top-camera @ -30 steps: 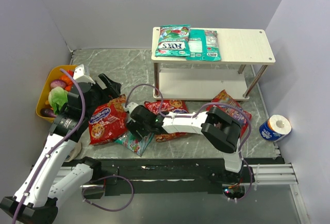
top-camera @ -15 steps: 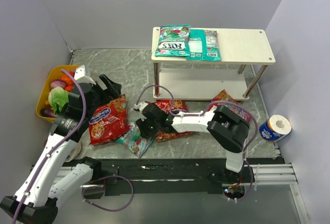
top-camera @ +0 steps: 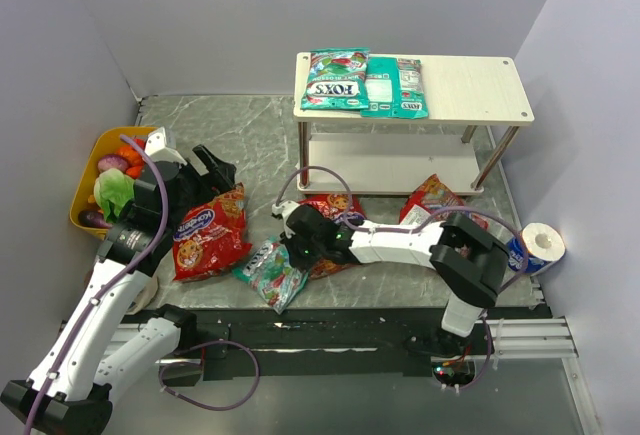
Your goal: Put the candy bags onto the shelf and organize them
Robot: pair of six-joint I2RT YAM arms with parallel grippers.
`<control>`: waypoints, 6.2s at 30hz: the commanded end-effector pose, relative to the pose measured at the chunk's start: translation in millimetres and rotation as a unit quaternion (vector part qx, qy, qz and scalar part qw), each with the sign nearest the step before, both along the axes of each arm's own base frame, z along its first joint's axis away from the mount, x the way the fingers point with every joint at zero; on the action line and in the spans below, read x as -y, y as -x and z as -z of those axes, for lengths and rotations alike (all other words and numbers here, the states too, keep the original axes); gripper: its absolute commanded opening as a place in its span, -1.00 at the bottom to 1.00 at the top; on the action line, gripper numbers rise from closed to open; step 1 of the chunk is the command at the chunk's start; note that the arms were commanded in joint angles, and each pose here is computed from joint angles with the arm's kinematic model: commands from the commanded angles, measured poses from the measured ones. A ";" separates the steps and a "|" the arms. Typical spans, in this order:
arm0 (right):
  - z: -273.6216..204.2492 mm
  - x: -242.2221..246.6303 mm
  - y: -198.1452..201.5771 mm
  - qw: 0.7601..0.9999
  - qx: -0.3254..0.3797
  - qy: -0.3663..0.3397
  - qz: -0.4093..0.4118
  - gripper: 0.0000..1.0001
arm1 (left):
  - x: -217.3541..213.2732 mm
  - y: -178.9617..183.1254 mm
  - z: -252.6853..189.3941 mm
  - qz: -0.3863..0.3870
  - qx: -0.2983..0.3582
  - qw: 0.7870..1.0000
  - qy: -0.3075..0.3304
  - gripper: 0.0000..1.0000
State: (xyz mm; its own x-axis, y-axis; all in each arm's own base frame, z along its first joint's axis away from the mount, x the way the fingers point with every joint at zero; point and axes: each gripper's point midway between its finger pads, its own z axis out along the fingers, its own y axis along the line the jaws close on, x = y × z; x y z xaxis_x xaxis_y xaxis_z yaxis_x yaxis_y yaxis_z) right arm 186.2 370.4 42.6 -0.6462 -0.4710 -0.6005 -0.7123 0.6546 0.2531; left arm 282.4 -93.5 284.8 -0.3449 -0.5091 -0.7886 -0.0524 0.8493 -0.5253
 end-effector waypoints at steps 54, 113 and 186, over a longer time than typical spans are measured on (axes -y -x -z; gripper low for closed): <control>-478.6 332.1 -132.7 0.794 0.454 -0.107 0.390 -1.00 | -21.0 -1.2 -18.7 -0.066 0.034 0.997 0.018 0.93; -405.8 342.5 -232.0 0.848 0.311 -0.132 0.408 0.68 | -14.7 -13.2 -9.8 -0.060 0.021 0.998 0.010 0.92; -376.8 219.8 -99.9 0.890 0.311 -0.268 0.198 0.85 | 20.6 -23.0 31.6 0.024 -0.020 0.999 0.015 0.92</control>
State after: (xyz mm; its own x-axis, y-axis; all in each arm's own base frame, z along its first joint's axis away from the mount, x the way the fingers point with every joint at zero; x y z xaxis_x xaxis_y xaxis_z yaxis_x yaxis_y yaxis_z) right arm 321.1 120.7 424.9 -0.2386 0.1673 -0.9566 -0.4332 0.8633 0.2590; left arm 300.5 -98.2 254.9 -0.3742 -0.5298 -0.7611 -0.1092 0.8402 -0.5312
